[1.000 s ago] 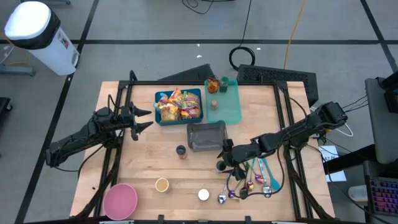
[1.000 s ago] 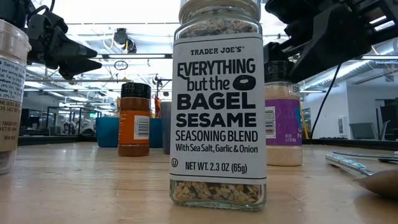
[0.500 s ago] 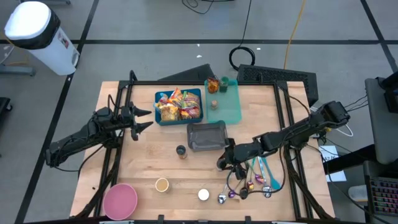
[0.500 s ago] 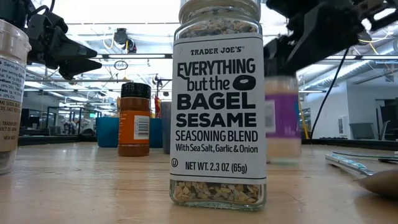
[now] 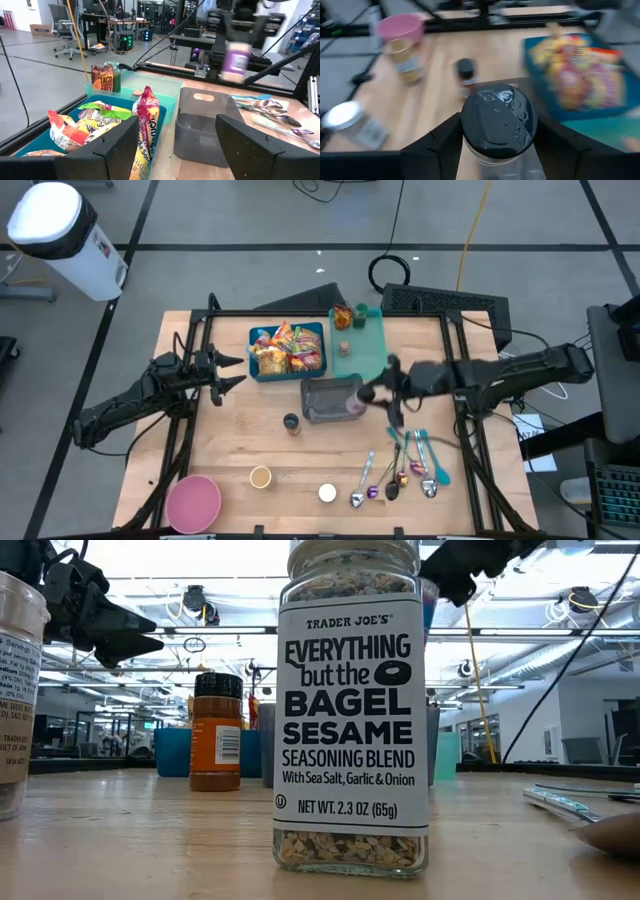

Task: Pick & Place Food Item
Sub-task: Put the violet seasoning bottle into the green bin

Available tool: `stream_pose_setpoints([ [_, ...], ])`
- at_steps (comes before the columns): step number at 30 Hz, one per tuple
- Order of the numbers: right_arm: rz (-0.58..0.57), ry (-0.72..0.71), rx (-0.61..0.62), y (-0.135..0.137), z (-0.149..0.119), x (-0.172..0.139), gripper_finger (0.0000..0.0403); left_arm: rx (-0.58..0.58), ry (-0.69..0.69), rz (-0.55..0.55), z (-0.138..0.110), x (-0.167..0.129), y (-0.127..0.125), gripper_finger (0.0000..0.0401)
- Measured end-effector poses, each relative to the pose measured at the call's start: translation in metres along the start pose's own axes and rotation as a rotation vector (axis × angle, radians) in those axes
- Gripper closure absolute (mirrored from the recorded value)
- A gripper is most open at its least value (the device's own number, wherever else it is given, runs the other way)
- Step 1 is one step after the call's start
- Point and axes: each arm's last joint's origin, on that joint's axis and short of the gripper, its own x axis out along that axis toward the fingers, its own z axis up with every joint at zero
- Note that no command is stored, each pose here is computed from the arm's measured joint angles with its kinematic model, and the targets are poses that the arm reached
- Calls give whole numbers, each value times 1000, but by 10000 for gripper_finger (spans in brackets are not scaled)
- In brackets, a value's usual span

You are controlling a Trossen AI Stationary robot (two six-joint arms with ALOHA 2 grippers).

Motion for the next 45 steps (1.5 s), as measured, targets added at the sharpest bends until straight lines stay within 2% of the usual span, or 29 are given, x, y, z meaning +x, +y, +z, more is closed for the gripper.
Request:
stream_pose_setpoints([
  [7, -248, 4, 70, -61, 2, -9, 209, 0, 1, 0, 0, 0, 0, 130],
  [15, -535, 84, 180, -142, -15, 5, 209, 0, 1, 0, 0, 0, 0, 130],
  [20, -644, 120, 246, -188, -33, 20, 209, 0, 1, 0, 0, 0, 0, 130],
  [23, -655, 141, 275, -207, -46, 31, 209, 0, 1, 0, 0, 0, 0, 130],
  [30, -688, 174, 299, -231, -67, 50, 209, 0, -1, 0, 0, 0, 0, 130],
  [37, -690, 186, 270, -233, -70, 54, 207, 0, 1, 0, 0, 0, 0, 130],
  [45, -686, 196, 238, -233, -70, 54, 125, 0, 1, 0, 0, 0, 0, 130],
])
